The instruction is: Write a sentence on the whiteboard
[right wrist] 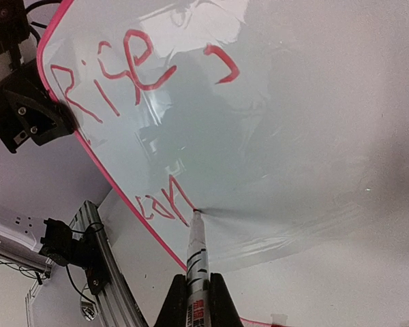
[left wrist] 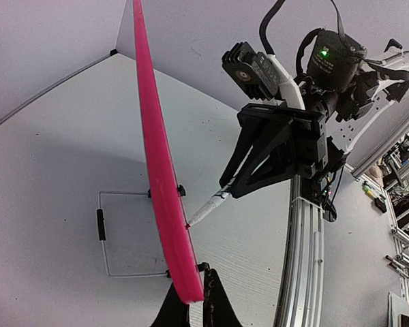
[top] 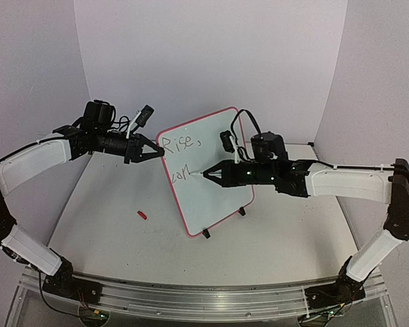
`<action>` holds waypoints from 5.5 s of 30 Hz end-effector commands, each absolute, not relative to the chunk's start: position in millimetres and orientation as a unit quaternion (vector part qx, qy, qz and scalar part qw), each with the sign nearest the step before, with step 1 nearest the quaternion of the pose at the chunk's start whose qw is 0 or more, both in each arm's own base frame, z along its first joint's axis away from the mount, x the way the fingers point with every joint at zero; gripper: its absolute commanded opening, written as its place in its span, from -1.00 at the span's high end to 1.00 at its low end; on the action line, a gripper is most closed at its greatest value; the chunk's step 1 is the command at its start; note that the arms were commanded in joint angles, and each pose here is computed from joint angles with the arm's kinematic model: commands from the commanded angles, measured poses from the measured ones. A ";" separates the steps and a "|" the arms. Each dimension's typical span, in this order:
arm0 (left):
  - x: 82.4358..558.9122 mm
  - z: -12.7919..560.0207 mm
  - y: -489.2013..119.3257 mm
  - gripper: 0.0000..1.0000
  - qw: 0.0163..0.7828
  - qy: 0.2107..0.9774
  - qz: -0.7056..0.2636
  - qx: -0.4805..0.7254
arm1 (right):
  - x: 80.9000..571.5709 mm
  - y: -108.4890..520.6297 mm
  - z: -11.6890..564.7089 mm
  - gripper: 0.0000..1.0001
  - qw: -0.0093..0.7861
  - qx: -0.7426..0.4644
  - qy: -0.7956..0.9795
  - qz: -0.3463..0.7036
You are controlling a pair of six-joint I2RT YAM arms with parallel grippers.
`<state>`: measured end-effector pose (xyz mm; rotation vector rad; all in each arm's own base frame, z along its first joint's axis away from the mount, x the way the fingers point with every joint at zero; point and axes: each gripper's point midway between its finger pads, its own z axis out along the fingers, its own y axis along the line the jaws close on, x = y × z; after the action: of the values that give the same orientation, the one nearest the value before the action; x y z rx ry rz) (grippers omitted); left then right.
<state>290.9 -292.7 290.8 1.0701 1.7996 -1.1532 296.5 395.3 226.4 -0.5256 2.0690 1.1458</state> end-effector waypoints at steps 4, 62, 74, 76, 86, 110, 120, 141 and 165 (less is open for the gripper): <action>269.5 254.4 -300.8 1.00 0.298 0.721 -0.452 0.433 | 298.4 385.3 243.6 1.00 0.375 -0.187 0.793 0.442; 271.0 249.0 -301.5 1.00 0.293 0.725 -0.449 0.432 | 319.2 387.2 266.6 1.00 0.381 -0.217 0.769 0.466; 270.2 249.1 -302.0 1.00 0.292 0.725 -0.450 0.433 | 305.3 370.6 215.5 1.00 0.334 -0.188 0.807 0.449; 270.2 248.7 -302.2 1.00 0.291 0.725 -0.450 0.433 | 302.6 368.1 211.0 1.00 0.329 -0.184 0.811 0.448; 270.2 247.5 -303.1 1.00 0.290 0.726 -0.449 0.434 | 288.9 373.4 251.7 1.00 0.340 -0.212 0.772 0.493; 269.8 247.0 -303.2 1.00 0.289 0.726 -0.448 0.434 | 319.1 388.4 265.5 1.00 0.373 -0.197 0.767 0.483; 269.5 247.1 -303.5 1.00 0.289 0.726 -0.448 0.435 | 317.3 396.7 258.2 1.00 0.354 -0.209 0.768 0.491; 268.7 246.0 -305.1 1.00 0.286 0.725 -0.450 0.436 | 308.3 378.7 241.9 1.00 0.348 -0.194 0.789 0.468; 267.4 246.0 -305.9 1.00 0.287 0.724 -0.449 0.438 | 309.5 373.2 252.7 1.00 0.366 -0.189 0.785 0.464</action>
<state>290.8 -297.8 291.0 1.0900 1.7878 -1.1501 309.7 378.2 234.0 -0.4965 2.0718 1.1994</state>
